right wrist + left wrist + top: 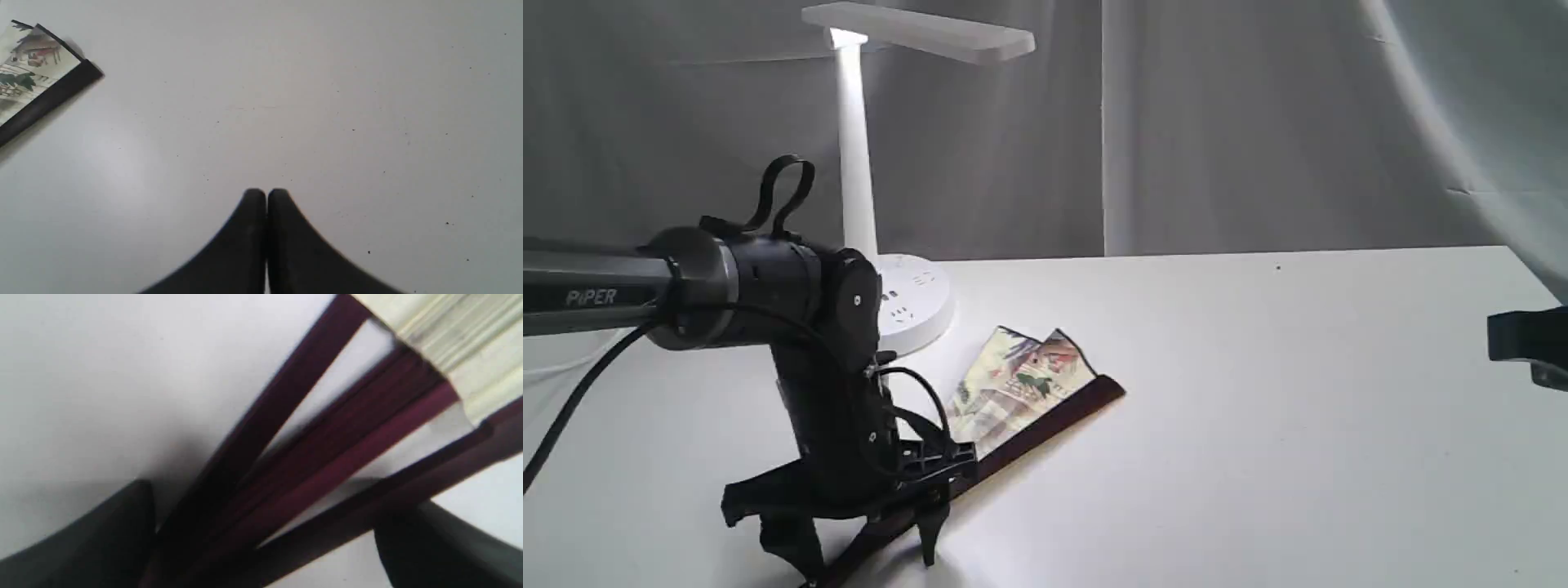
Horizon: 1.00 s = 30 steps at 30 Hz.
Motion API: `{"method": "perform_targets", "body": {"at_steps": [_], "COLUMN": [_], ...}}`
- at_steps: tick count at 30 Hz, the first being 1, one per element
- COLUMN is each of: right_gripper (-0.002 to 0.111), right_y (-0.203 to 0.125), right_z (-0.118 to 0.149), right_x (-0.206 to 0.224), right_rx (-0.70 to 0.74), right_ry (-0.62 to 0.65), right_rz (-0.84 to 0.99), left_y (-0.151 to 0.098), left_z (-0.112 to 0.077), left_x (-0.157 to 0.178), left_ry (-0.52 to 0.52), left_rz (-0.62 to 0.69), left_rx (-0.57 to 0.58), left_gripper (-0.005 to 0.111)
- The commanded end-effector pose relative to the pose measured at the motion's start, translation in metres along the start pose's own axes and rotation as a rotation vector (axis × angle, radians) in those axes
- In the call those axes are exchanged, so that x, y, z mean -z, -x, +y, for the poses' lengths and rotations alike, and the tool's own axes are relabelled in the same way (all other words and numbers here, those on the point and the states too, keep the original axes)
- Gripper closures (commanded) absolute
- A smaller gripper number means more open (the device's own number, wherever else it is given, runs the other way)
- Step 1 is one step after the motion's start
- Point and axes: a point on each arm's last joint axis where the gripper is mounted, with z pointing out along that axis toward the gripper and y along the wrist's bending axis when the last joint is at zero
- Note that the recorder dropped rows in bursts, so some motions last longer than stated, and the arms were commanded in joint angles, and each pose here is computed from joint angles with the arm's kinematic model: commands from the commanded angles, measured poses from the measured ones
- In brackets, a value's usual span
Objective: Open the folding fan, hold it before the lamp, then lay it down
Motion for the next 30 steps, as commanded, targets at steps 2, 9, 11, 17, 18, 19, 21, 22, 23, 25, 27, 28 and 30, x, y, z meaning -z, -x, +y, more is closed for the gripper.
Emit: {"method": "perform_targets", "body": {"at_steps": [2,9,11,17,18,19,21,22,23,25,27,28,30], "right_gripper": [0.108,0.108,0.108,0.108,0.108,0.108,0.108,0.108,0.108,0.108,0.108,0.108,0.108], "right_y": [-0.001,-0.001,-0.001,-0.005,-0.005,-0.006,-0.007,-0.007,-0.008,-0.009,-0.011,-0.012,-0.014], "right_z": [0.001,0.003,0.005,0.019,0.022,0.025,0.029,0.031,0.034,0.038,0.042,0.044,0.046], "right_x": [-0.001,-0.001,-0.001,-0.002,-0.002,-0.002,-0.002,-0.002,-0.001,-0.001,-0.002,-0.003,-0.009], "right_rx": [-0.011,-0.047,-0.043,0.055,0.069,0.081,0.081,0.073,0.064,0.051,0.065,0.07,0.068], "right_ry": [0.008,0.029,0.038,0.086,0.094,0.104,0.122,0.134,0.148,0.173,0.186,0.19,0.197], "right_rz": [-0.002,-0.002,0.001,0.023,0.028,0.032,0.036,0.04,0.044,0.057,0.069,0.078,0.108], "left_y": [-0.004,-0.004,-0.004,-0.001,0.001,0.001,0.003,0.004,0.006,0.007,0.009,0.009,0.007], "left_z": [-0.008,-0.016,-0.019,-0.021,-0.021,-0.019,-0.014,-0.012,-0.011,-0.008,-0.005,-0.004,-0.003], "left_x": [-0.004,-0.001,0.004,0.021,0.025,0.027,0.032,0.034,0.035,0.036,0.039,0.045,0.055], "left_ry": [-0.079,-0.158,-0.174,-0.143,-0.122,-0.093,-0.022,0.003,0.022,0.051,0.079,0.089,0.086], "left_rz": [0.036,0.05,0.052,0.063,0.06,0.065,0.062,0.059,0.044,0.026,0.005,-0.015,-0.041], "left_rx": [0.179,0.078,0.007,-0.104,-0.121,-0.144,-0.204,-0.222,-0.245,-0.284,-0.331,-0.359,-0.396], "left_gripper": [0.034,0.034,0.034,0.035,0.036,0.038,0.041,0.042,0.043,0.043,0.044,0.047,0.055]}}
